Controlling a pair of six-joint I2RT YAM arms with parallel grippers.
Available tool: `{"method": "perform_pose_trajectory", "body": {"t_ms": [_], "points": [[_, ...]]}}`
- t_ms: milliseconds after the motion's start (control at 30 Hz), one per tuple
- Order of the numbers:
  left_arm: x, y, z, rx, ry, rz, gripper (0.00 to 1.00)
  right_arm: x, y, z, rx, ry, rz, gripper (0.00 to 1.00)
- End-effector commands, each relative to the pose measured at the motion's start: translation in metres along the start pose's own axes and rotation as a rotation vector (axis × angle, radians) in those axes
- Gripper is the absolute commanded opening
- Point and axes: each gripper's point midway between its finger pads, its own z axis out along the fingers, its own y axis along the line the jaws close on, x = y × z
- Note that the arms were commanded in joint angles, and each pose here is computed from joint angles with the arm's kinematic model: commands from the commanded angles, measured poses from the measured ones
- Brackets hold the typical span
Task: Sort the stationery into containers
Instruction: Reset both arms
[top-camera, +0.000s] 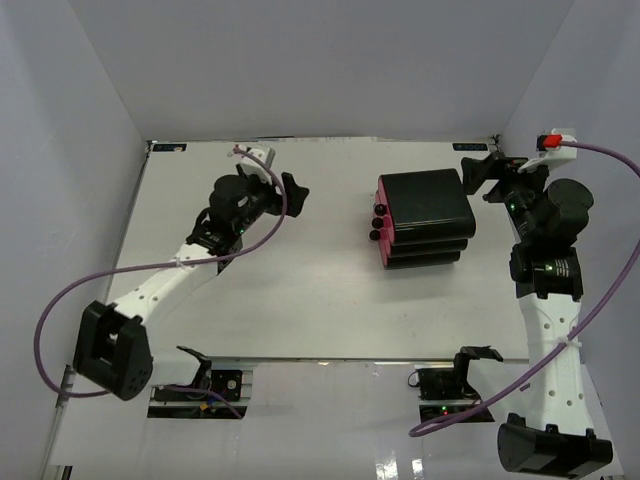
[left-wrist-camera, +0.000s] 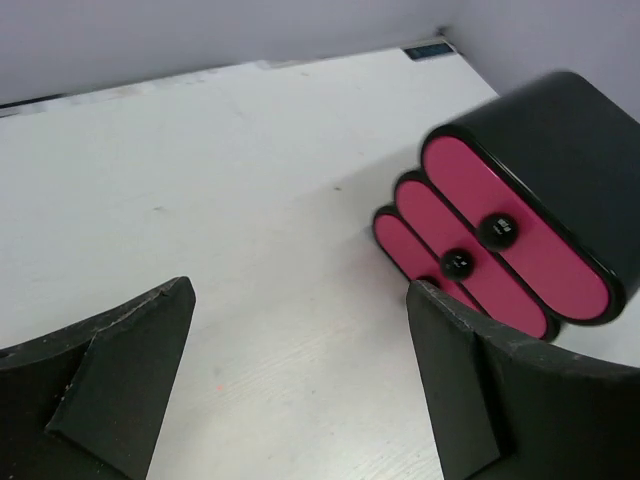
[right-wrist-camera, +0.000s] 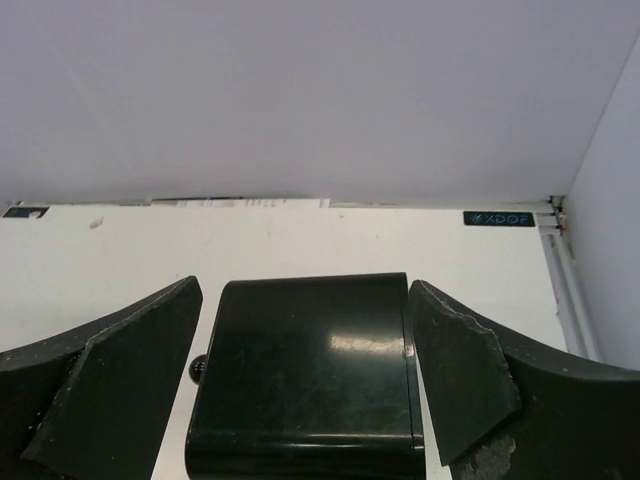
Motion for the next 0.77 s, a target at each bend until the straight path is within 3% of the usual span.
{"method": "perform_pose_trajectory", "body": {"t_ms": [0,133,233,533,733], "points": [[-0.026,0.041,-0.055,-0.26,-0.004,-0.039,0.98,-0.026,-0.001,-0.015,0.072,-0.147,-0.014,0.9],[-0.041,0.059,-0.105,-0.394,-0.015,-0.032,0.98,-0.043,0.032,-0.047,-0.041,-0.328,-0.126,0.9],[-0.058,0.066,-0.137,-0.47,-0.063,-0.048,0.98,-0.033,0.035,-0.063,-0.036,-0.37,-0.171,0.9],[-0.072,0.067,-0.223,-0.597,-0.153,-0.037,0.98,-0.024,0.036,-0.091,0.004,-0.35,-0.206,0.9],[-0.056,0.066,-0.243,-0.61,-0.137,-0.049,0.98,-0.023,0.041,-0.105,-0.025,-0.349,-0.213,0.9]]}}
